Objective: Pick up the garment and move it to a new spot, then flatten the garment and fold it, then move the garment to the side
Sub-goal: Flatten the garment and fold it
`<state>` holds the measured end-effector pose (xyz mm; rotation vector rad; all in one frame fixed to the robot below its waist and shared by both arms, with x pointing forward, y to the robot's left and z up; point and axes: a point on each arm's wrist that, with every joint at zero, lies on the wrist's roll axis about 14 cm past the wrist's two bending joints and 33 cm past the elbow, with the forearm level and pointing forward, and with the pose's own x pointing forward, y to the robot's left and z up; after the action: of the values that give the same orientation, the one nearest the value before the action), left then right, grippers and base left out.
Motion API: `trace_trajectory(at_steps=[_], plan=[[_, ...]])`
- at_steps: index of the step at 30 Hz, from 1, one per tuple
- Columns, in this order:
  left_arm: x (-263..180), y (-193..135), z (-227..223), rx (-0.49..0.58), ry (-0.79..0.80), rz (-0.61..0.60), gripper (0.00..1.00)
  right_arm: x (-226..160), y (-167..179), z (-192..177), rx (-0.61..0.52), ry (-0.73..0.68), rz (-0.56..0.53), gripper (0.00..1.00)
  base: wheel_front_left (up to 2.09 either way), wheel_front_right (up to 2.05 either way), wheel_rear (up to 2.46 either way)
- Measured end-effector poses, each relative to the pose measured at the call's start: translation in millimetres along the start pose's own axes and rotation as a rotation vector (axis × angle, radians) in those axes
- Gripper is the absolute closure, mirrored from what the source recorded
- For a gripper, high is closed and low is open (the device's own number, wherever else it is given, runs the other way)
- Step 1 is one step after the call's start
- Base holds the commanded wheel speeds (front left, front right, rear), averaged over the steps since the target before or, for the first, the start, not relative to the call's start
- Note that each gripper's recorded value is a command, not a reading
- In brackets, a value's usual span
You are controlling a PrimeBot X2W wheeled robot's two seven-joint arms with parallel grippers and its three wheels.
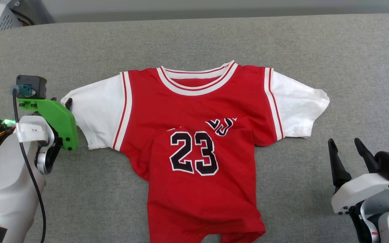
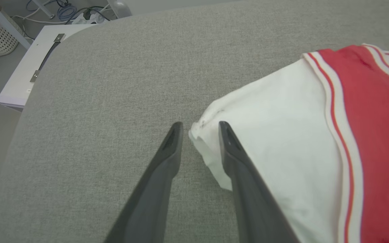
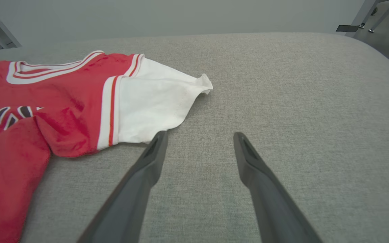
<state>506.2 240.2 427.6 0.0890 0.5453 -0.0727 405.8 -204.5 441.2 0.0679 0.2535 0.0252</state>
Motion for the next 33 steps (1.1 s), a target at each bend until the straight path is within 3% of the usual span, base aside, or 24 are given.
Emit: trace_trajectory(at_steps=[5, 11, 22, 29, 33], plan=[[-2, 5, 6, -0.012, -0.088, 0.021, 0.00, 4, 1, 4, 0.000, -0.009, 0.003, 0.00, 0.00, 0.00, 0.00], [-24, 4, 42, -0.057, -0.313, 0.017, 0.00, 5, 8, 15, -0.009, -0.040, 0.028, 0.00, 0.00, 0.00, 0.00], [-99, -41, 46, -0.223, -0.559, -0.101, 0.00, 2, 28, 41, -0.037, -0.082, 0.096, 0.00, 0.00, 0.00, 0.00], [-145, -60, 31, -0.279, -0.624, -0.094, 0.00, -2, 40, 39, -0.068, -0.019, 0.143, 0.00, 0.00, 0.00, 0.00], [-157, -59, 28, -0.300, -0.646, -0.073, 0.00, 3, 40, 27, -0.100, 0.089, 0.161, 0.00, 0.00, 0.00, 0.00]])
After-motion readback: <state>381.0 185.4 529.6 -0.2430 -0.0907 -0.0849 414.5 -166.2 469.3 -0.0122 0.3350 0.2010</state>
